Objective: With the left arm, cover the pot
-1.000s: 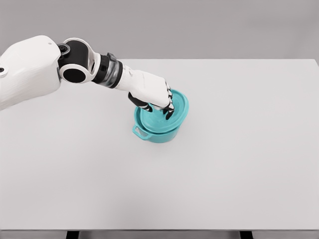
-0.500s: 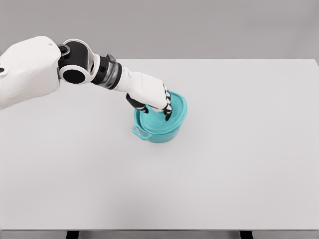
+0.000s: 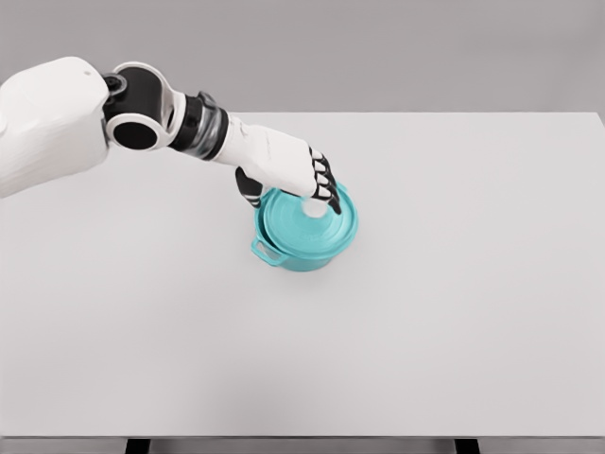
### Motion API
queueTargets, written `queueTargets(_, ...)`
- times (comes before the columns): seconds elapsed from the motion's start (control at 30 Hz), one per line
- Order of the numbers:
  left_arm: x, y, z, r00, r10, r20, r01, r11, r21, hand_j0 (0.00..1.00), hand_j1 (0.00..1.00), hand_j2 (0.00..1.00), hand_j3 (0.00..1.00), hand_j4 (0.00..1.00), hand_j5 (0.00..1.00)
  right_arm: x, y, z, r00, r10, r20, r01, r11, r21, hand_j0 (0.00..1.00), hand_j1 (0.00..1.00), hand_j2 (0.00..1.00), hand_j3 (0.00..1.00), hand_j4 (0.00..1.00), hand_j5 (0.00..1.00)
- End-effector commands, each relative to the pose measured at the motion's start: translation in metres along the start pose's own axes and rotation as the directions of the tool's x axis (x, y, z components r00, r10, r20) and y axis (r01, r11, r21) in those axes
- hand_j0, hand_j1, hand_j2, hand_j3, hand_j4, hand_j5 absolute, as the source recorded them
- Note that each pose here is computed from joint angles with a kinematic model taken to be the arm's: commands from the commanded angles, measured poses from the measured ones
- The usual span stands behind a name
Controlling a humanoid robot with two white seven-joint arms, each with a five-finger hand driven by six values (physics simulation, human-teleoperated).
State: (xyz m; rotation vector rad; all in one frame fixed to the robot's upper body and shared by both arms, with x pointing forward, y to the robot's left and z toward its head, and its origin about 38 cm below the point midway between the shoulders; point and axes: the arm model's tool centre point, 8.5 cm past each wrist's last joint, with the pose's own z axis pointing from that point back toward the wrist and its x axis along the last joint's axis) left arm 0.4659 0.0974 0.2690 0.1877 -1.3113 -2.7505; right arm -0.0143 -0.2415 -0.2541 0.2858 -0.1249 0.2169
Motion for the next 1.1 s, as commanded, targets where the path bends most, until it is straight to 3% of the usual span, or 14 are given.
queueTargets(0.0,0.0,0.004,0.003,1.0,0.011,0.002,-0.011,1.0,0.023,1.0,1.0,1.0,1.0,1.0,1.0,0.0,0.0,0.0,1.0,0.001,0.001,-0.001,1.0,-0.001,1.0,1.0,1.0,1.0,1.0,1.0)
queueTargets(0.37,0.003,0.008,0.022,0.998,0.057,0.016,-0.058,0.995,0.083,1.0,1.0,1.0,1.0,1.0,1.0,0.0,0.0,0.0,1.0,0.0,-0.001,0.0,1.0,0.001,1.0,1.0,1.0,1.0,1.0,1.0)
queueTargets(0.47,0.01,0.011,0.057,0.998,0.068,0.007,-0.068,0.984,0.167,1.0,1.0,1.0,1.0,1.0,1.0,0.0,0.0,0.0,1.0,0.001,0.001,-0.001,1.0,0.001,1.0,1.0,1.0,1.0,1.0,1.0)
queueTargets(0.57,0.007,-0.014,0.101,0.989,0.134,-0.062,-0.116,0.963,0.244,1.0,1.0,1.0,1.0,1.0,1.0,0.0,0.0,0.0,1.0,0.001,0.001,-0.001,1.0,0.001,1.0,1.0,1.0,1.0,1.0,1.0)
queueTargets(0.63,0.011,-0.019,0.117,0.986,0.154,-0.067,-0.131,0.956,0.264,1.0,1.0,1.0,1.0,1.0,1.0,0.0,0.0,0.0,1.0,0.001,0.001,-0.001,1.0,-0.001,1.0,1.0,1.0,1.0,1.0,1.0)
queueTargets(0.8,0.022,-0.045,0.111,0.976,0.215,-0.037,-0.197,0.942,0.272,1.0,1.0,1.0,1.0,1.0,1.0,0.0,0.0,0.0,1.0,0.001,0.001,-0.001,1.0,-0.001,1.0,1.0,1.0,1.0,1.0,1.0)
queueTargets(0.9,0.023,-0.084,0.135,0.944,0.319,-0.086,-0.274,0.901,0.336,1.0,1.0,1.0,1.0,1.0,1.0,0.0,0.0,0.0,1.0,0.001,0.001,-0.001,1.0,0.001,1.0,1.0,1.0,1.0,1.0,1.0)
queueTargets(1.0,0.025,-0.115,0.166,0.908,0.389,-0.154,-0.318,0.881,0.351,1.0,1.0,1.0,1.0,1.0,1.0,0.0,0.0,0.0,1.0,0.001,0.001,-0.001,1.0,-0.001,1.0,1.0,1.0,1.0,1.0,1.0)
queueTargets(1.07,0.026,-0.124,0.172,0.897,0.407,-0.17,-0.33,0.874,0.356,1.0,1.0,1.0,1.0,1.0,1.0,0.0,0.0,0.0,1.0,0.0,-0.001,0.0,1.0,0.001,1.0,1.0,1.0,1.0,1.0,1.0)
